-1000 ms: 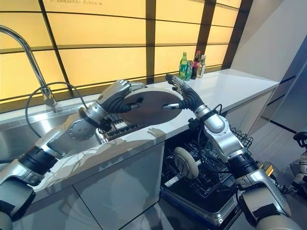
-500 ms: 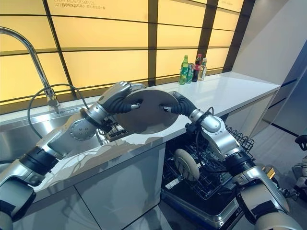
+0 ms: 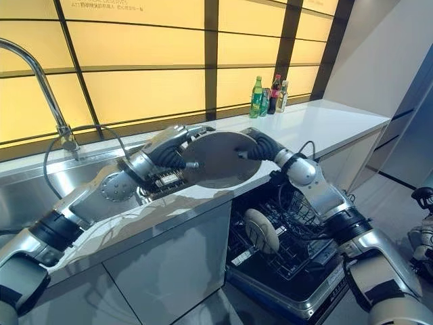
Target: Pick up plates and place into dishwasher.
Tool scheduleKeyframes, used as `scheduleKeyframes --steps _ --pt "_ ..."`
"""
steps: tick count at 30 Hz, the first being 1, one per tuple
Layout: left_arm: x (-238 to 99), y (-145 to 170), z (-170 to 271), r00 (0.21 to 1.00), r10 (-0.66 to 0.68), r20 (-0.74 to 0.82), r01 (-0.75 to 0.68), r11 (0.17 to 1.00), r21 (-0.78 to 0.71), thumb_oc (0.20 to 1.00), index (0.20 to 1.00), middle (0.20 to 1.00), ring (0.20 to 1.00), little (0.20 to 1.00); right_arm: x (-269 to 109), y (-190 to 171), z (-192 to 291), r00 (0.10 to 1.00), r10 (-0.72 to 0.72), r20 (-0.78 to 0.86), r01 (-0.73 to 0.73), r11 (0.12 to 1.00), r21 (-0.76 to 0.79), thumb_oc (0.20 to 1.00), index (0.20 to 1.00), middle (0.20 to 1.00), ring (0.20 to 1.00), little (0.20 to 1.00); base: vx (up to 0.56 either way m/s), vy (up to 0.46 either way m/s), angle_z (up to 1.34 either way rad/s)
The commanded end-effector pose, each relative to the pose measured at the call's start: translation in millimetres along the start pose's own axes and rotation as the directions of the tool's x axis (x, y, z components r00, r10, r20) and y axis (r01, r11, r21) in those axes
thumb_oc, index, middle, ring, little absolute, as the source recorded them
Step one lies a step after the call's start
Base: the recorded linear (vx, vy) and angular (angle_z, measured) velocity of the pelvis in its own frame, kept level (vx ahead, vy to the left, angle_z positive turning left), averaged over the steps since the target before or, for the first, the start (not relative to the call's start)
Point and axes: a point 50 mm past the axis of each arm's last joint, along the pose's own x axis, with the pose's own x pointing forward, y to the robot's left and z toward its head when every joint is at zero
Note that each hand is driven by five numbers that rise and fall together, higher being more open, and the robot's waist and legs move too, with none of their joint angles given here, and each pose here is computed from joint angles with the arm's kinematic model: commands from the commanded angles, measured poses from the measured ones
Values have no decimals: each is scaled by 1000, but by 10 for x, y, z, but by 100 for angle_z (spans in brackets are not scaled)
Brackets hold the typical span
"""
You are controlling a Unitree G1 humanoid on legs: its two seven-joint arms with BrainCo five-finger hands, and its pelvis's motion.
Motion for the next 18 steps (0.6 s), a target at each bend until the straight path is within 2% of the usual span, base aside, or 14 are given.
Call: scheduleKeyframes --steps 1,7,12,15,18 --pt "-36 304 164 991 108 81 -101 991 -89 1000 1000 1000 1000 1000 -311 -730 -360 935 -299 -192 261 944 -200 200 200 200 200 200 -26 -48 0" --pt "-245 200 86 994 109 15 -104 974 -203 1000 1000 1000 1000 1000 -726 -1056 -736 801 -485 -351 383 866 -322 200 200 200 200 200 -63 -62 -3" --pt "-344 86 49 993 112 -39 -118 950 -288 1000 1000 1000 1000 1000 -957 -1172 -932 701 -563 -437 403 819 -408 200 200 200 200 200 -40 -57 -3" --pt "-375 -5 70 997 78 -25 -81 924 -372 1000 1000 1000 1000 1000 -1003 -1179 -1022 657 -579 -483 426 814 -395 200 200 200 200 200 -75 -41 1" --pt "-379 -70 136 999 49 20 -32 859 -512 1000 1000 1000 1000 1000 -979 -1194 -1047 625 -596 -505 470 803 -365 200 200 200 200 200 -97 -24 3"
